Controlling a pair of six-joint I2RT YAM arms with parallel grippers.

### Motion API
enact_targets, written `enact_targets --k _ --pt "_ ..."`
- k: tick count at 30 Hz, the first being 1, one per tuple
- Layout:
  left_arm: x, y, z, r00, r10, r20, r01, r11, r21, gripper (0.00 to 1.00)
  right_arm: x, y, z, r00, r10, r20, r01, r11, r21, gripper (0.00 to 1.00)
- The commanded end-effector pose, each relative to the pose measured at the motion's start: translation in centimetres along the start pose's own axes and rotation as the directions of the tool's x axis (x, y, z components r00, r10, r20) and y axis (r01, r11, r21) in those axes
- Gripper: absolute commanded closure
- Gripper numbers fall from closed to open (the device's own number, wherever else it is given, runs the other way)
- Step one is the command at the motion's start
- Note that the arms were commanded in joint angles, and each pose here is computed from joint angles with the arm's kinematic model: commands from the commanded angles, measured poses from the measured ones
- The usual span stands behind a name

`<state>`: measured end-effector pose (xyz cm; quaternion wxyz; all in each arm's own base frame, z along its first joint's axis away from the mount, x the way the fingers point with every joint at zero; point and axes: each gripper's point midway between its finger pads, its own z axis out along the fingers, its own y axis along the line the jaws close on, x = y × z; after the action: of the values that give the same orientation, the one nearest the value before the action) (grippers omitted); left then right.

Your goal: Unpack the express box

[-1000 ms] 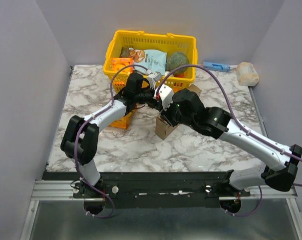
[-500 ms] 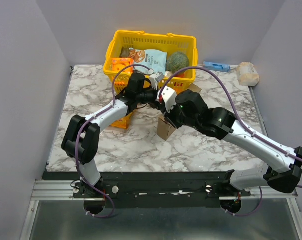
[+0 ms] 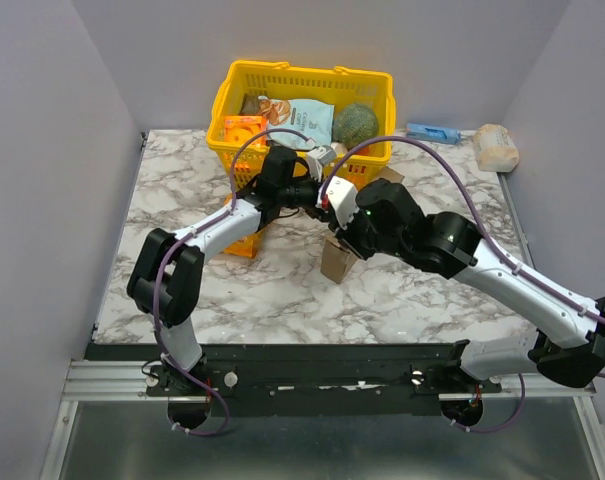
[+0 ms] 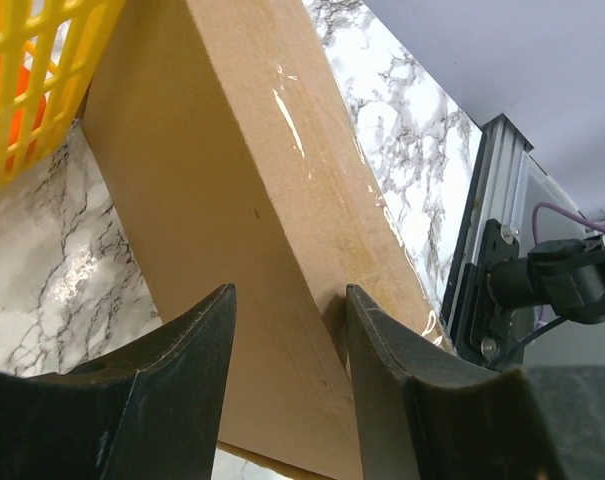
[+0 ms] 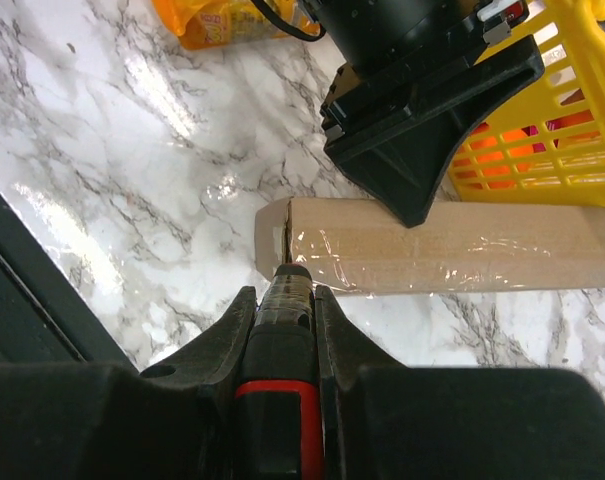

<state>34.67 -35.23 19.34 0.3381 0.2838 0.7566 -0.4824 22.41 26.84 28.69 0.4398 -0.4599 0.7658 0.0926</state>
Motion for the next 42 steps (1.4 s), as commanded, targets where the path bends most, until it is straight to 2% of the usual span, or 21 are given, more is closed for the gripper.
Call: enact_targets --k 1,9,12,15,16,18,20,21,24,25,27,29,34,37,38,42 --pt "7.2 5.9 -0.2 0.980 -0.099 -0.171 0.065 0.979 -0.193 0.46 2.2 -0.6 -3.2 0.992 -0.073 -0.107 0.071 0.997 -0.020 1.00" --pt "7.0 5.7 0.0 0.981 -0.081 -0.176 0.048 0.982 -0.182 0.46 2.4 -2.1 -6.1 0.984 -0.126 -0.124 0.128 0.992 0.006 1.00" --pt "5.8 4.6 -0.1 0.986 -0.054 -0.159 0.031 0.990 -0.140 0.45 0.5 -3.9 -7.4 0.992 -0.121 -0.042 0.124 0.990 0.070 1.00" --pt "2.9 1.9 -0.5 0.994 0.012 -0.108 -0.016 0.999 -0.042 0.42 -0.8 -6.9 -8.2 0.998 -0.020 0.068 0.010 0.989 0.148 1.00" --pt "1.8 0.8 -0.7 0.996 0.047 -0.079 -0.047 0.999 0.001 0.42 -1.0 -6.5 -7.8 0.994 0.024 0.110 -0.034 0.995 0.094 1.00" --pt "-0.5 -2.3 -2.1 0.992 0.129 -0.013 -0.127 0.988 0.088 0.41 -0.6 -8.2 -7.6 0.978 0.079 0.192 -0.098 0.991 0.091 1.00" --pt "-2.1 -4.1 -3.1 0.973 0.224 0.062 -0.230 0.965 0.128 0.40 -1.7 -8.4 -7.5 0.956 0.083 0.281 -0.099 0.994 0.045 1.00" --pt "-3.3 -6.2 -4.5 0.954 0.279 0.111 -0.295 0.942 0.160 0.39 -1.2 -8.7 -7.3 0.954 0.088 0.285 -0.104 0.994 0.040 1.00" --pt "-5.0 -9.3 -6.7 0.894 0.396 0.211 -0.434 0.883 0.178 0.36 -2.4 -6.8 -7.3 0.935 0.050 0.352 -0.020 0.996 -0.088 1.00" --pt "-5.4 -10.1 -7.2 0.874 0.424 0.238 -0.469 0.864 0.185 0.35 -2.8 -5.4 -7.3 0.925 0.035 0.377 0.028 0.987 -0.160 1.00" --pt "-5.9 -11.7 -8.1 0.849 0.458 0.265 -0.515 0.830 0.214 0.33 -3.4 -4.4 -7.5 0.912 0.028 0.409 0.064 0.975 -0.211 1.00" --pt "-5.5 -13.3 -8.4 0.828 0.497 0.260 -0.557 0.787 0.265 0.31 -3.7 -2.9 -7.6 0.890 -0.007 0.456 0.148 0.950 -0.273 1.00" --pt "-2.2 -14.8 -8.1 0.746 0.645 0.165 -0.657 0.674 0.337 0.30 -4.7 -2.3 -7.7 0.837 -0.064 0.543 0.244 0.933 -0.266 1.00" --pt "-1.9 -15.3 -8.2 0.736 0.660 0.149 -0.663 0.659 0.355 0.30 -5.5 -2.1 -8.0 0.808 -0.091 0.582 0.295 0.918 -0.266 0.99" --pt "-2.3 -15.5 -8.2 0.706 0.690 0.161 -0.695 0.629 0.349 0.30 -5.8 -2.3 -7.9 0.803 -0.095 0.589 0.297 0.920 -0.256 1.00" --pt "-2.1 -15.5 -7.8 0.701 0.698 0.146 -0.694 0.621 0.364 0.32 -6.4 -2.5 -7.9 0.790 -0.115 0.602 0.319 0.916 -0.244 1.00"
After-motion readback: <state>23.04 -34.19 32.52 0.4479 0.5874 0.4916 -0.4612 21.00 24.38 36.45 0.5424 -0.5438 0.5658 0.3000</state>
